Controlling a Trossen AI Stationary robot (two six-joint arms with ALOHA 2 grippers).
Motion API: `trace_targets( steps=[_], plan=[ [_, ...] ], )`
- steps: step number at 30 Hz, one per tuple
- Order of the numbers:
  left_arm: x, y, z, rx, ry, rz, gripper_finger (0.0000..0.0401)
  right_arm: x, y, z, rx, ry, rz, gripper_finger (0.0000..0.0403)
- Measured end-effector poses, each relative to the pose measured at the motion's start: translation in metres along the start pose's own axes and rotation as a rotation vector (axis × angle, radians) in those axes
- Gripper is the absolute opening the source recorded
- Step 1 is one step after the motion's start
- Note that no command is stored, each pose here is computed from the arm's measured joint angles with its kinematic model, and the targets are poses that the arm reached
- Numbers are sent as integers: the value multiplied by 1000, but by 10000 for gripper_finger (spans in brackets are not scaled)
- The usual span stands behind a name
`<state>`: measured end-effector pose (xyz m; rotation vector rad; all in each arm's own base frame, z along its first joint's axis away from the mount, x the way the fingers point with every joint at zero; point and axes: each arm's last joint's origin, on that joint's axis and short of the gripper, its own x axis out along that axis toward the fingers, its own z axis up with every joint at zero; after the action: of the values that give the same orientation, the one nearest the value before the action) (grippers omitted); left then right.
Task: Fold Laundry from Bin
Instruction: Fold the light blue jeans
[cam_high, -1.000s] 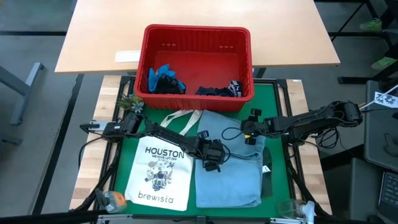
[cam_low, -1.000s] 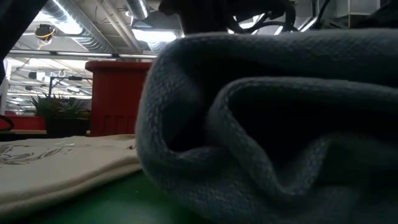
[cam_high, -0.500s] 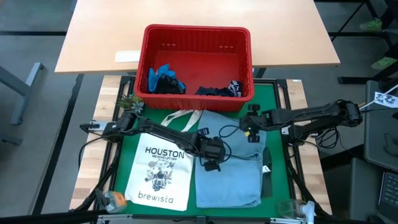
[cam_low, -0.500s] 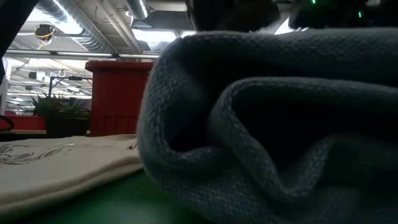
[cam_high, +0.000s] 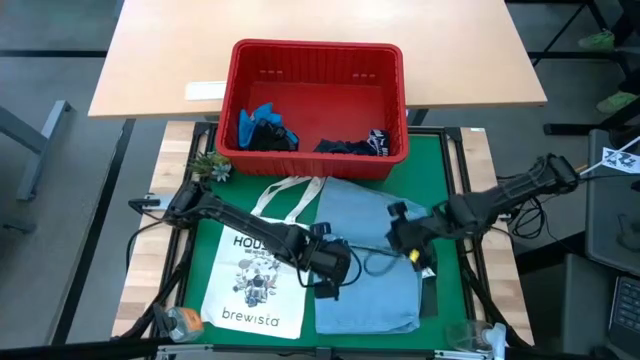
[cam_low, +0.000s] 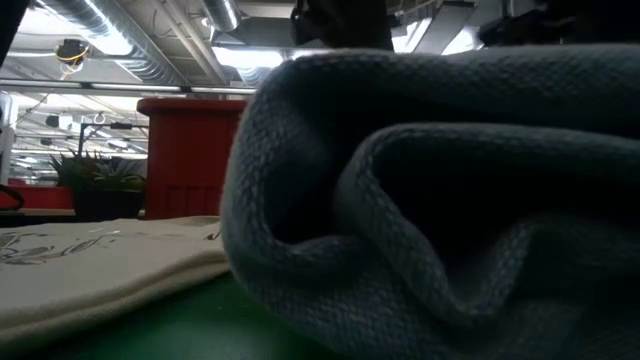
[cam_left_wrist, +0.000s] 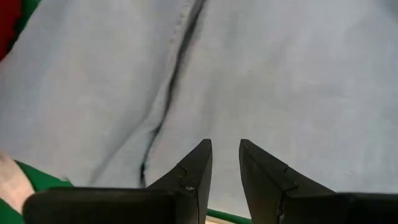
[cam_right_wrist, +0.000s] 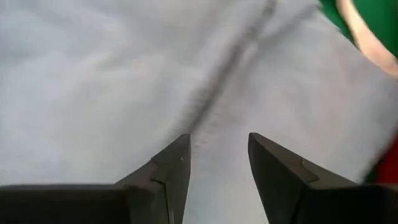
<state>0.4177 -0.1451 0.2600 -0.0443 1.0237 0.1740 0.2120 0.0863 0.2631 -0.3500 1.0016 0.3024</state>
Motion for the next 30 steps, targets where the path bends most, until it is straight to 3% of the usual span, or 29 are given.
trace_targets(
  steps=[3,6,9,16,22,26,30],
  plan=[
    [-1,-6,-3,14,-10,12,78,-2,19,1,-53,-10,27,161],
    [-1,-8,-3,19,-28,46,78,-4,30,1,-25,-20,-44,161],
    [-1,-6,-3,16,-36,66,78,-5,31,1,18,-28,-110,161],
    [4,8,3,-12,-31,84,80,-5,31,1,98,-30,-103,161],
    [14,16,5,-26,-12,105,127,-5,31,1,130,-32,-100,161],
    [24,19,7,-39,0,83,161,-5,33,1,130,-25,-42,161],
    [24,19,7,-53,30,4,178,-5,37,2,127,-19,87,161]
  ],
)
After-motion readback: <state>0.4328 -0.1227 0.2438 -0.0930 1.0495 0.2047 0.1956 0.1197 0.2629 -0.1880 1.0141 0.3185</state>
